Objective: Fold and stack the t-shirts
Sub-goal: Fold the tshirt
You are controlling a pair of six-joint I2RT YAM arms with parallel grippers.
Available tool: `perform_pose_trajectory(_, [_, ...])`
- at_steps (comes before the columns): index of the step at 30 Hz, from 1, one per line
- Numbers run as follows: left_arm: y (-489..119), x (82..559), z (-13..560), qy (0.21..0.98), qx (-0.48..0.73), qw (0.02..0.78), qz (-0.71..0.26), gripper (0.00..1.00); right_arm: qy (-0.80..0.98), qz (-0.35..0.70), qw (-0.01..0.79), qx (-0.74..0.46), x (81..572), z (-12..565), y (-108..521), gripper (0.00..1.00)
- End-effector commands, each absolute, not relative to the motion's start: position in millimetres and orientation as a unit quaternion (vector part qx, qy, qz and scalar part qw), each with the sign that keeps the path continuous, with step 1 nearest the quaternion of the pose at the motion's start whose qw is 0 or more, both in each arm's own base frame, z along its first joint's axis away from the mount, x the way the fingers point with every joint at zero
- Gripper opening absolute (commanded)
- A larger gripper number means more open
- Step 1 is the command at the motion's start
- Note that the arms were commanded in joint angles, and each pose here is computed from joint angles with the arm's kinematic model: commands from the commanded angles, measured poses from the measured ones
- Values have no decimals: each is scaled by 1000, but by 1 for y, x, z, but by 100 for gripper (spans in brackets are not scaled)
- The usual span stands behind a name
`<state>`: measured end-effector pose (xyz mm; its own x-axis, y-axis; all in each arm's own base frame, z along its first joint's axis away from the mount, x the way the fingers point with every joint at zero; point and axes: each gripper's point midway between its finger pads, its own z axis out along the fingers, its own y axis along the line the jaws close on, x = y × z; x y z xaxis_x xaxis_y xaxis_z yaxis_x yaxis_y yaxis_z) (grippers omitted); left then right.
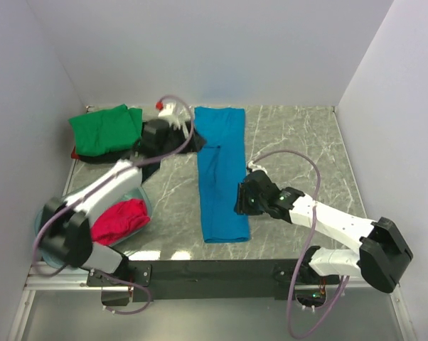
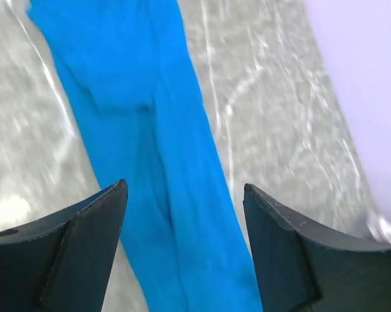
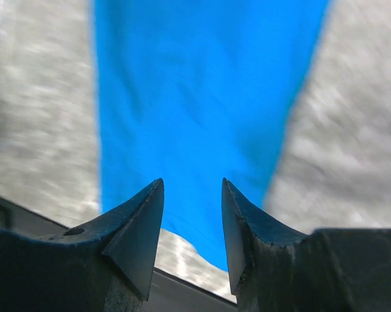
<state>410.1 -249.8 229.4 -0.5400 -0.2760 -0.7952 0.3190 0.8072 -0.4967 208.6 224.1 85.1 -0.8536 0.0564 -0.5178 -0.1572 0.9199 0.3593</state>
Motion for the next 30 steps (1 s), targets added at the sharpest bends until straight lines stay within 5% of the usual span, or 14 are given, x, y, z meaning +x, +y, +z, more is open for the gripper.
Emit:
perform_pose_trajectory(1, [-245, 343, 165, 856, -13, 430, -288, 78, 954, 154, 258, 0, 193, 71, 195, 48])
perform_pose_trajectory(12, [-245, 171, 98, 889, -32, 289, -354, 78, 961, 172, 215, 23, 149, 49, 175, 50])
perform_pose_trajectory(30, [-257, 142, 58, 914, -30, 244, -322, 78, 961, 181, 207, -1, 138, 50, 197, 56])
